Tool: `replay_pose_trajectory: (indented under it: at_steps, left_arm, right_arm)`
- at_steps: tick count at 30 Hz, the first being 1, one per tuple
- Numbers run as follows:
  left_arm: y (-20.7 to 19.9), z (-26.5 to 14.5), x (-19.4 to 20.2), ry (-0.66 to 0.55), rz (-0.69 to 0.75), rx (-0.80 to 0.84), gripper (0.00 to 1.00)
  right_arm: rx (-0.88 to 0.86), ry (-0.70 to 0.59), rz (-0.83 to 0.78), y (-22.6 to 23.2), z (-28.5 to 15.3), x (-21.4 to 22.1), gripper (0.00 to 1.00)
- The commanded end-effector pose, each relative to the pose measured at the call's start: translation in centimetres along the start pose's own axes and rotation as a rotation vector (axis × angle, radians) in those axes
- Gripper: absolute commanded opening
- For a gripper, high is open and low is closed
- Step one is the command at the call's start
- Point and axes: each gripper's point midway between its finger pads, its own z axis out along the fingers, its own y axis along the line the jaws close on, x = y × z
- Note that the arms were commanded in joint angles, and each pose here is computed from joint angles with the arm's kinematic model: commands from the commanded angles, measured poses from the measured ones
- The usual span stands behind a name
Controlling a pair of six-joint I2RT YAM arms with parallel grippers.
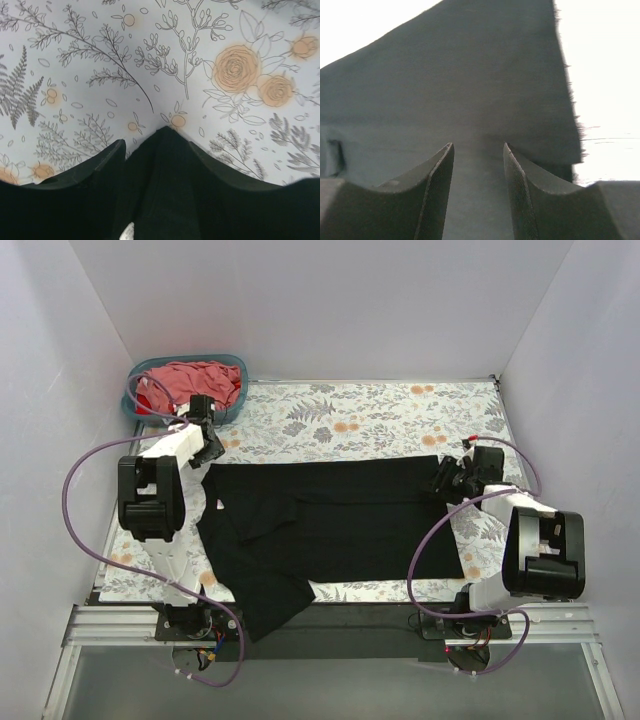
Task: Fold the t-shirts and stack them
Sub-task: Fold the tshirt
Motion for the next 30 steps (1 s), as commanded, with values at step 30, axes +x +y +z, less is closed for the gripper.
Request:
replay_pose_trajectory:
  at_steps: [30]
  left_arm:
    - [2.0, -12.3, 19.2, 0.439, -0.189, 0.400, 0.38]
  right_arm:
    - [-0.626, 0.412, -0.194, 30.0, 4.3, 19.2, 0.43]
